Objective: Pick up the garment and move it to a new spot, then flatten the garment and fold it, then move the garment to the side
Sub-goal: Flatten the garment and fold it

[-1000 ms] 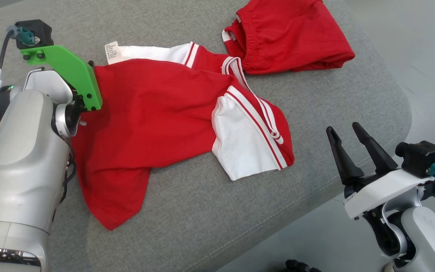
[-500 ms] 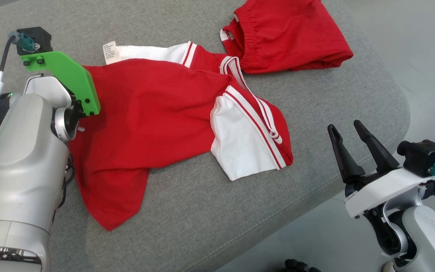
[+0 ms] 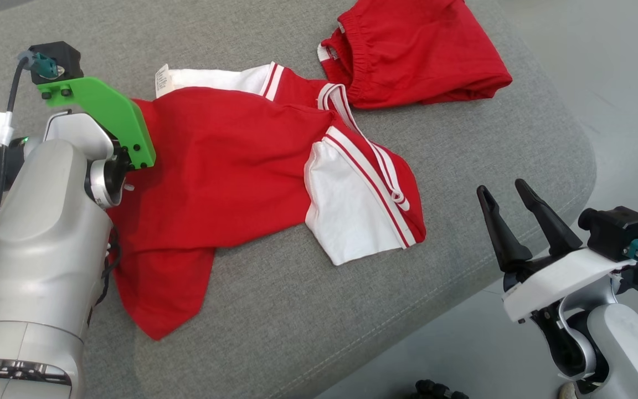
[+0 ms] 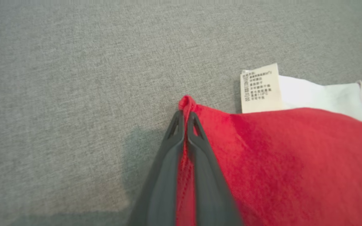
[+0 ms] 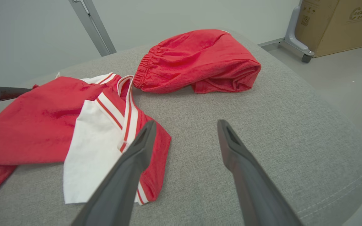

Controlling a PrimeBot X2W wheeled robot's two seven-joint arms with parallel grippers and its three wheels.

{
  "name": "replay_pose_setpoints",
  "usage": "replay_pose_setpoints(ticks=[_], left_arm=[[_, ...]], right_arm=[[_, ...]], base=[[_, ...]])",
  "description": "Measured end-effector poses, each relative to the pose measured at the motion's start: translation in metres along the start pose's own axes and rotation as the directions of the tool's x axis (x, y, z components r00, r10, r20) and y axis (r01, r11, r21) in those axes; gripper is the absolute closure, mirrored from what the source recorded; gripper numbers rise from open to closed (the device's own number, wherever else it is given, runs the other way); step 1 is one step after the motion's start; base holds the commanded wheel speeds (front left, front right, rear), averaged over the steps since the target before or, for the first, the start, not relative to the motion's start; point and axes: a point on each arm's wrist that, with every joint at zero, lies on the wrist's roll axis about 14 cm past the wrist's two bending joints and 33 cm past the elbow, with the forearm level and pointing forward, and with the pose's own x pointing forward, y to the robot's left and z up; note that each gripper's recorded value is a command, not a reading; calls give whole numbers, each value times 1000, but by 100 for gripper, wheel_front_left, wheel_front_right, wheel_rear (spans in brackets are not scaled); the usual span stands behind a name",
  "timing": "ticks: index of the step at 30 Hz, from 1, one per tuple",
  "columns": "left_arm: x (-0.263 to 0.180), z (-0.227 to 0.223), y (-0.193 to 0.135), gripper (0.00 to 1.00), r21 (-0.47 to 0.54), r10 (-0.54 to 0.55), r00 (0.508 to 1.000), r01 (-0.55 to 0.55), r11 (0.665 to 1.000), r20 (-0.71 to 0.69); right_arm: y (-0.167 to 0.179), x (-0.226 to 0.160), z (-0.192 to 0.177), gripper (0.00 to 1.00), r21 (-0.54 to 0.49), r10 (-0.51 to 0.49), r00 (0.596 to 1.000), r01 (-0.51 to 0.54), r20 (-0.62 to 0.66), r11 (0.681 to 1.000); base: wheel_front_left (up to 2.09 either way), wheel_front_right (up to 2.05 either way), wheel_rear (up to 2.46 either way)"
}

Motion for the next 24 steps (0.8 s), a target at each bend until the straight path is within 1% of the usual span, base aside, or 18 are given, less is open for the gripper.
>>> replay_pose_setpoints(ticks=[3, 6, 9, 10, 12, 19, 21, 24], left_arm=[[-1, 8, -7, 100, 7, -22, 999, 22, 1000, 33], [-7, 32, -23, 100, 22, -77, 991, 75, 997, 106], [-21, 73, -41, 100, 18, -158, 960, 158, 987, 231], [-26, 84, -43, 100, -6, -175, 948, 183, 983, 265], [-35, 97, -48, 100, -68, -214, 927, 246, 967, 307], [-75, 138, -61, 100, -120, -308, 837, 400, 909, 453], [-86, 145, -59, 100, -130, -316, 815, 425, 896, 486], [-103, 153, -57, 100, -187, -335, 782, 490, 851, 525]], right_arm=[[2, -2, -5, 0, 11, 3, 1000, -3, -18, 1000], [5, -8, -16, 0, 35, 13, 998, -11, -61, 999], [7, -12, -27, 0, 18, 48, 991, -46, -122, 999], [8, -14, -30, 0, 11, 60, 988, -59, -139, 998], [6, -16, -32, 0, -4, 68, 986, -70, -155, 998], [14, -21, -41, 0, 5, 106, 975, -107, -195, 994], [21, -21, -44, 0, 9, 131, 971, -132, -202, 991], [38, -22, -48, 0, 16, 187, 960, -187, -210, 982]], base=[[0, 0, 0], [0, 0, 0], [0, 0, 0], [0, 0, 0], [0, 0, 0], [0, 0, 0], [0, 0, 0], [0, 0, 0]])
